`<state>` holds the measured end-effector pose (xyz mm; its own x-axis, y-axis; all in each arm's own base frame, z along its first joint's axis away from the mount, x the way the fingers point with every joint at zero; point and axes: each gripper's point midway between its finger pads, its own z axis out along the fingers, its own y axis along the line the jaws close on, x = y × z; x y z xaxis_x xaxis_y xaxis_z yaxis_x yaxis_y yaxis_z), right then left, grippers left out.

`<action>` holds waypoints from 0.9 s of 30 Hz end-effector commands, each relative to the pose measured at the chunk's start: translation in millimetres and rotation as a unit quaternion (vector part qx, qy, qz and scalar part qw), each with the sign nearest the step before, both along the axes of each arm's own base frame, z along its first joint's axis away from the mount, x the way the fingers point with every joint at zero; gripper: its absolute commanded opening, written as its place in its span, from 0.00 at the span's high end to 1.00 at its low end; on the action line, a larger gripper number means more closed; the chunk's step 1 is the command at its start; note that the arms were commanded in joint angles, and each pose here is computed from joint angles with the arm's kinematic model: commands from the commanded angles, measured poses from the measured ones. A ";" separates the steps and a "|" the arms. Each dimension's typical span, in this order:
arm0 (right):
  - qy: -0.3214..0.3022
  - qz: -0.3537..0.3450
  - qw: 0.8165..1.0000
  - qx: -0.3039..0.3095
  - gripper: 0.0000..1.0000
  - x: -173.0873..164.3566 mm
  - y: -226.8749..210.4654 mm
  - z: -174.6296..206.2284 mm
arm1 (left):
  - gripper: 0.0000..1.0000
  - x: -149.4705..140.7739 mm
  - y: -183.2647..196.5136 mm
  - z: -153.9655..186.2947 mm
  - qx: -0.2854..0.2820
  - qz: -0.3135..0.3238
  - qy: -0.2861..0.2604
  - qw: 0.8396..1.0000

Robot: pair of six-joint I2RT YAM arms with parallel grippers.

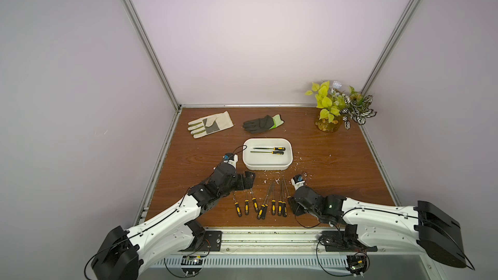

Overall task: Put the file tool into the storage box
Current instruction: Pick up the file tool from the center of the board.

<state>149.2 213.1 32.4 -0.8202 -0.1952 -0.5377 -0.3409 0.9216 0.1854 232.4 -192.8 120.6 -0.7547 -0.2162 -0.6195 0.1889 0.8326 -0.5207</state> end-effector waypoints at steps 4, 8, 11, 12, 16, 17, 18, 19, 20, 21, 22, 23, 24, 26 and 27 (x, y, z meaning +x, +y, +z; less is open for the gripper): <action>-0.011 -0.029 0.999 -0.011 0.47 6.3 7.4 1.8 | 0.03 -7.1 3.5 0.1 -0.002 0.001 -0.001 1.000; -0.016 -0.028 0.999 -0.029 0.51 5.9 2.5 -0.4 | 0.03 -4.5 2.9 5.5 0.009 -0.002 -0.004 1.000; -0.018 -0.026 0.999 -0.043 0.58 4.8 -2.3 -0.5 | 0.02 -1.9 1.7 7.8 0.013 -0.002 -0.005 1.000; -0.019 -0.026 0.998 -0.047 0.60 4.3 -4.6 -0.4 | 0.03 -1.2 1.3 8.5 0.012 -0.001 -0.005 1.000; -0.030 -0.010 0.999 -0.043 0.71 1.6 -6.8 2.9 | 0.03 -3.2 1.4 8.9 0.002 0.003 0.001 1.000; -0.034 -0.008 0.999 -0.040 0.74 0.9 -8.0 4.3 | 0.03 -4.4 2.5 7.9 0.001 0.005 0.003 1.000; -0.038 -0.007 0.999 -0.038 0.78 0.6 -9.3 6.0 | 0.03 -5.8 3.7 7.7 -0.001 0.007 0.003 1.000; -0.044 -0.007 0.998 -0.033 0.80 0.6 -10.6 8.6 | 0.03 -6.3 5.2 8.0 -0.003 0.010 0.003 1.000; -0.048 -0.004 0.998 -0.031 0.83 0.2 -11.5 10.2 | 0.03 -7.1 6.0 8.5 -0.004 0.011 0.002 1.000; -0.052 -0.003 0.998 -0.030 0.86 0.6 -13.4 12.2 | 0.03 -7.2 7.3 10.0 -0.005 0.014 0.000 1.000; -0.058 -0.005 0.998 -0.029 0.87 1.4 -15.5 14.9 | 0.03 -7.2 7.7 12.0 -0.006 0.015 -0.001 1.000; -0.063 -0.006 0.998 -0.028 0.88 2.2 -17.2 17.4 | 0.03 -7.2 8.2 13.6 -0.007 0.016 -0.002 1.000; -0.068 -0.007 0.997 -0.026 0.90 3.0 -18.6 20.5 | 0.03 -6.9 8.5 15.7 -0.007 0.017 -0.004 1.000; -0.078 -0.009 0.997 -0.022 0.92 4.4 -20.7 26.5 | 0.03 -6.3 8.1 20.7 -0.007 0.016 -0.006 1.000; -0.081 -0.008 0.996 -0.018 0.93 4.6 -21.1 29.6 | 0.02 -6.0 7.9 23.4 -0.007 0.016 -0.007 1.000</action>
